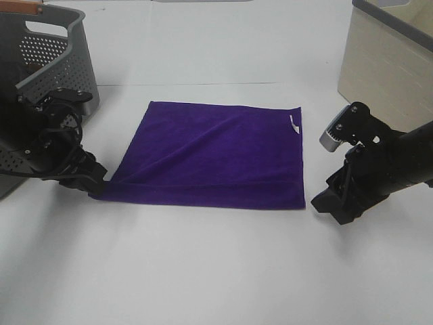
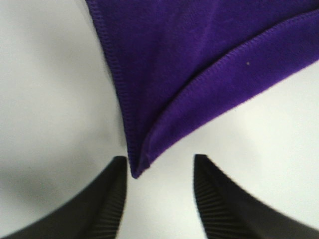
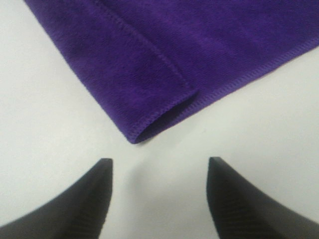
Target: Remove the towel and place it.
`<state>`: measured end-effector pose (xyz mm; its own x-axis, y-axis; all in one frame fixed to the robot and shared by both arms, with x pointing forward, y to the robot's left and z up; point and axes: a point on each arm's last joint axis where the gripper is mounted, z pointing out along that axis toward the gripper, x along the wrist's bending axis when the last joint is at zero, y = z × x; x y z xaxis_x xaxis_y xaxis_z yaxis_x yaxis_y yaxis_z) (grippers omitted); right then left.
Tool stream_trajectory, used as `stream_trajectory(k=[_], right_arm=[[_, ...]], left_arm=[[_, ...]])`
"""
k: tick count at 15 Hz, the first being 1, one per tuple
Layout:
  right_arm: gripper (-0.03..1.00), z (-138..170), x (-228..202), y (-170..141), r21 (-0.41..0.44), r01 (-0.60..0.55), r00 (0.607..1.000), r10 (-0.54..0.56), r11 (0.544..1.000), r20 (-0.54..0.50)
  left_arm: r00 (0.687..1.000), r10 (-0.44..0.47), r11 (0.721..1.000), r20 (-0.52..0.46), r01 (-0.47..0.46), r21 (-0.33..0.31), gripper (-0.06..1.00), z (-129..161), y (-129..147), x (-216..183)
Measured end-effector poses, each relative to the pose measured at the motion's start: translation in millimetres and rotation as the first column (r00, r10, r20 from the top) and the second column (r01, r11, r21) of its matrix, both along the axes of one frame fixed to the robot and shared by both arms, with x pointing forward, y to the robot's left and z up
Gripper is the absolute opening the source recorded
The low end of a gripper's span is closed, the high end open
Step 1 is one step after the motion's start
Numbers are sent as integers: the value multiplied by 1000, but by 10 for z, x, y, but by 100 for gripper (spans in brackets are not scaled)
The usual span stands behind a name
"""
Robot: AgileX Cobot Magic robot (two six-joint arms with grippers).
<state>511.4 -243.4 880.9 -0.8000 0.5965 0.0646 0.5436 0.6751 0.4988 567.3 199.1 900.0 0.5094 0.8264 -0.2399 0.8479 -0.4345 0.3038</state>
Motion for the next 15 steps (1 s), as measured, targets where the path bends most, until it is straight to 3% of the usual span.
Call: stream_trajectory(k=[1, 2, 3, 5, 7, 9, 11, 12, 14, 15], right_arm=[[62, 3, -9, 0, -6, -20, 1000, 20, 1000, 0], [65, 28, -9, -2, -8, -19, 1000, 19, 1000, 10], [65, 84, -1, -9, -15, -14, 999, 14, 1000, 36], [66, 334, 17, -38, -33, 21, 990, -16, 999, 143], [66, 751, 22, -60, 44, 164, 953, -170, 985, 249], [66, 1414, -27, -76, 235, 314, 857, -381, 920, 347], [63, 1990, -175, -82, 390, 346, 779, -493, 853, 388], [63, 2221, -280, -81, 427, 334, 762, -508, 840, 402], [62, 2444, -464, -79, 418, 347, 784, -504, 839, 361], [62, 2462, -546, -105, 359, 398, 808, -508, 845, 299]], left_arm=[[999, -28, 999, -28, 27, -19, 73, 67, -15, -51], [999, -32, 999, -25, 31, -31, 89, 142, -21, -70], [1000, -30, 999, -4, 30, -38, 95, 220, -22, -76], [998, 21, 998, 58, -18, -63, 98, 460, -32, -19], [978, 99, 990, 185, -78, -115, 98, 940, -57, 144], [929, 163, 980, 331, -114, -164, 98, 1547, -56, 271], [856, 194, 975, 480, -114, -192, 98, 2230, -27, 308], [824, 198, 975, 531, -112, -190, 98, 2489, 0, 275], [775, 197, 980, 600, -132, -151, 98, 2866, 87, 149], [765, 197, 980, 614, -161, -114, 98, 2967, 152, 57]])
